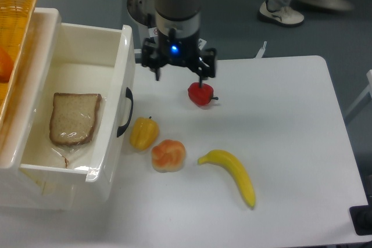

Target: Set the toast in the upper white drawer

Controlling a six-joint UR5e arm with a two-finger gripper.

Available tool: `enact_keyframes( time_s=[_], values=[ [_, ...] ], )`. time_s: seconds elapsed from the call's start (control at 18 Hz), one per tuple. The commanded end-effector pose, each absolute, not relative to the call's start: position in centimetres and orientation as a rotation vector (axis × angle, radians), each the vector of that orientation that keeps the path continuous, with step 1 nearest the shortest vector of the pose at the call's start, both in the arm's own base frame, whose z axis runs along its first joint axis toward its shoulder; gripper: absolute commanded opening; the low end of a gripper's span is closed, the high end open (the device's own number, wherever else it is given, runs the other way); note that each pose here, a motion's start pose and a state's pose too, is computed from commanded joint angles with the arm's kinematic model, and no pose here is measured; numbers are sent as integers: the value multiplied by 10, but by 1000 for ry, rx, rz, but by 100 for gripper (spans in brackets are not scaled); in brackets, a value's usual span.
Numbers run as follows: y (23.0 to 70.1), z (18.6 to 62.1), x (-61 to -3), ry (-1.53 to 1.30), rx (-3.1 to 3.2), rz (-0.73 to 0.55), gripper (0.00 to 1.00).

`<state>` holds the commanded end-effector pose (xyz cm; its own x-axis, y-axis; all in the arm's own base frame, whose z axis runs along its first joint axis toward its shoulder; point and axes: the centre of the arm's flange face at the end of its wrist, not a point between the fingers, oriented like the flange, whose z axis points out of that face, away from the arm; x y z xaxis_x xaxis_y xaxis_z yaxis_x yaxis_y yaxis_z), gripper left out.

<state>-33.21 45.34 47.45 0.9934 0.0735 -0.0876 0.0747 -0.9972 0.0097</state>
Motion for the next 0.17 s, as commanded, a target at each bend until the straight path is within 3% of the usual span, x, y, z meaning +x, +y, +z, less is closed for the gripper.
enact_keyframes(
  time_s=[0.17],
  values=[
    [455,469,-339,95,3126,-154,100]
  ],
)
